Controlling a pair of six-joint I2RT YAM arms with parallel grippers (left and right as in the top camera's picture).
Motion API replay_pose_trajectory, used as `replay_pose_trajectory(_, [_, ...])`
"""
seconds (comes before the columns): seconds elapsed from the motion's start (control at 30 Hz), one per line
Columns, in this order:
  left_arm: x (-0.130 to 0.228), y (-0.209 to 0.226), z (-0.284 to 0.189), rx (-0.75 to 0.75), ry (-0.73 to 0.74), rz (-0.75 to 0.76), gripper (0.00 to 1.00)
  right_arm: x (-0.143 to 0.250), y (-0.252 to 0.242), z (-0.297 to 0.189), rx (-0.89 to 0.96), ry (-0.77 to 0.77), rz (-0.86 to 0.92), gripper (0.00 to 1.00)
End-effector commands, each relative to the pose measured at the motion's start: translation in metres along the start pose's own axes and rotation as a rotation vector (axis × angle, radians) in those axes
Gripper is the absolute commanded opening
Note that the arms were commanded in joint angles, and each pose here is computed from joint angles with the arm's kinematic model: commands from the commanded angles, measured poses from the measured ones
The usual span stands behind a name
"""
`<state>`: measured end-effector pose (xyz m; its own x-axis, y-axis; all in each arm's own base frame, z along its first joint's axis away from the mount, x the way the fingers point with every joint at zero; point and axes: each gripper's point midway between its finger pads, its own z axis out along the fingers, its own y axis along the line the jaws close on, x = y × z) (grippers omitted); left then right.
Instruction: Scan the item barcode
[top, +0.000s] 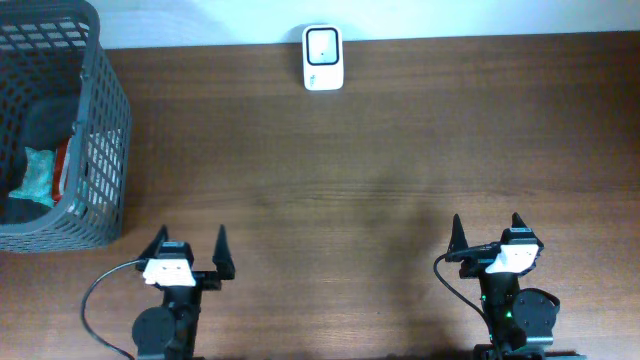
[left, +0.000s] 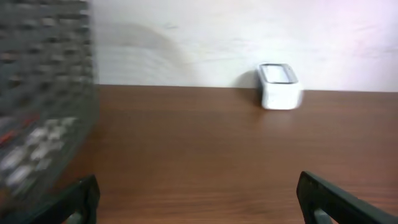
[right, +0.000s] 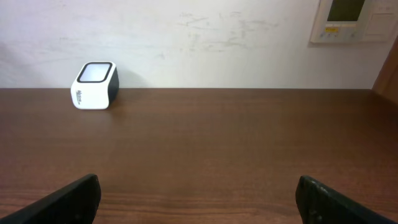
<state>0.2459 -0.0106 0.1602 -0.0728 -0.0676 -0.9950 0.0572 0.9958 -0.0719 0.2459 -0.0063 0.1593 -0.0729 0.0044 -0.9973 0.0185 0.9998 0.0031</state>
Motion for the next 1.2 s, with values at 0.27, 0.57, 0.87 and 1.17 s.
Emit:
replay_pose_trajectory(0.27, [-0.205,-0.041,-0.098,0.197,-0.865,0.056,0.99,0.003,-0.003,0.000,0.013,0.003,0.007,0.99])
replay_pose_trajectory(0.57, [-0.393,-0.014,-0.099,-0.176,-0.962,0.269,0.99,0.003,-0.002,0.000,0.013,0.003,0.007,0.99])
replay_pose_trajectory(0.87, [-0.449,0.156,0.069,-0.701,-0.109,0.292,0.99,0.003,-0.002,0.000,0.013,0.003,0.007,0.99])
replay_pose_trajectory(1.17, [-0.336,0.239,0.124,-0.560,0.337,0.146,0.99,0.003,-0.002,0.000,0.013,0.003,0.007,0.99])
